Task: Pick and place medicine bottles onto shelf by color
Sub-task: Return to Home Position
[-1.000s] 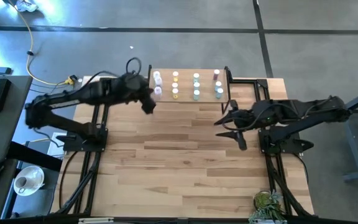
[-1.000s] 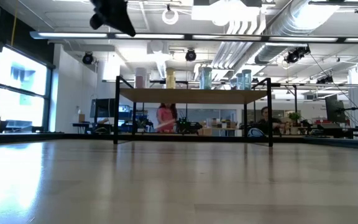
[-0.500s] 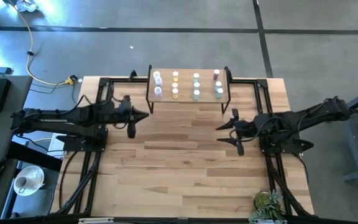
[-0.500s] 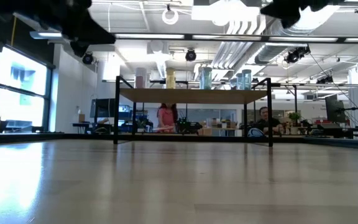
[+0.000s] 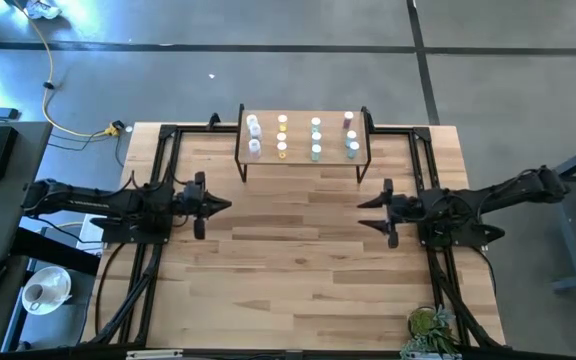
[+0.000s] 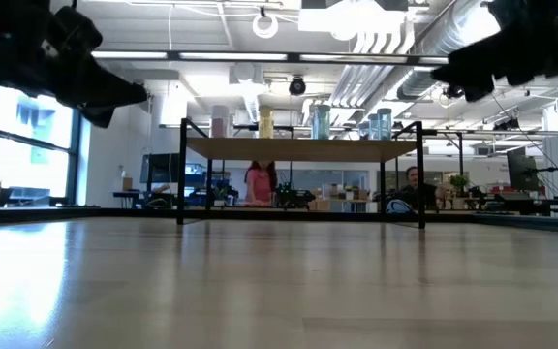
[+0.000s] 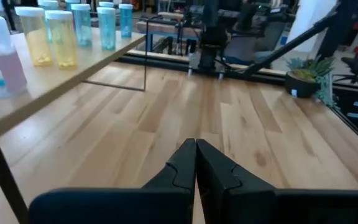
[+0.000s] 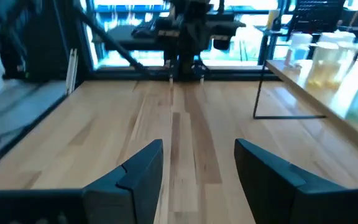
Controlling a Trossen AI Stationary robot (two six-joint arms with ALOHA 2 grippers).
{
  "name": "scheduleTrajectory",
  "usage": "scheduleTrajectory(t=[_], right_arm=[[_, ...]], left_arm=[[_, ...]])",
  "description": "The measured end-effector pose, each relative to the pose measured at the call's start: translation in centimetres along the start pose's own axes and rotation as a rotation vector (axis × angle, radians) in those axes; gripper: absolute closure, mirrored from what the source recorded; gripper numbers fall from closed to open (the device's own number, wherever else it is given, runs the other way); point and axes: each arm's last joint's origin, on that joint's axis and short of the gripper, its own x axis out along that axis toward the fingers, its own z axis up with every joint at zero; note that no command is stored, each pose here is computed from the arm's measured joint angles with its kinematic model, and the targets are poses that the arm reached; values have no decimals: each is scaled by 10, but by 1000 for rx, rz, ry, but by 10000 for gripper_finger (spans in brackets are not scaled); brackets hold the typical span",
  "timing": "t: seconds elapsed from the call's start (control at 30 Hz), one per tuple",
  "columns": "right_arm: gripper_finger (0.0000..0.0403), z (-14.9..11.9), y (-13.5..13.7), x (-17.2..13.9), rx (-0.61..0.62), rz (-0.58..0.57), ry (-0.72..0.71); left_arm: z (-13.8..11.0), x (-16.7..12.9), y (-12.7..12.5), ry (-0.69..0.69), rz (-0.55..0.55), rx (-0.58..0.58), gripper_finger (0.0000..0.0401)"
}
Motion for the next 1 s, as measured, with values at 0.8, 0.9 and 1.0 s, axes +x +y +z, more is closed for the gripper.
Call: scheduleTrajectory(t=[0.8,0.9,1.0], right_arm=[[213,-42,-26,-35,97,-307,-194],[213,-36,-28,-38,89,-268,-195],[213,-40,-31,-38,115,-283,-134]], left_arm=[[-8,-12,15,-104,115,114,401],[-2,-17,16,-144,124,110,401],[1,-22,16,-161,128,108,401]])
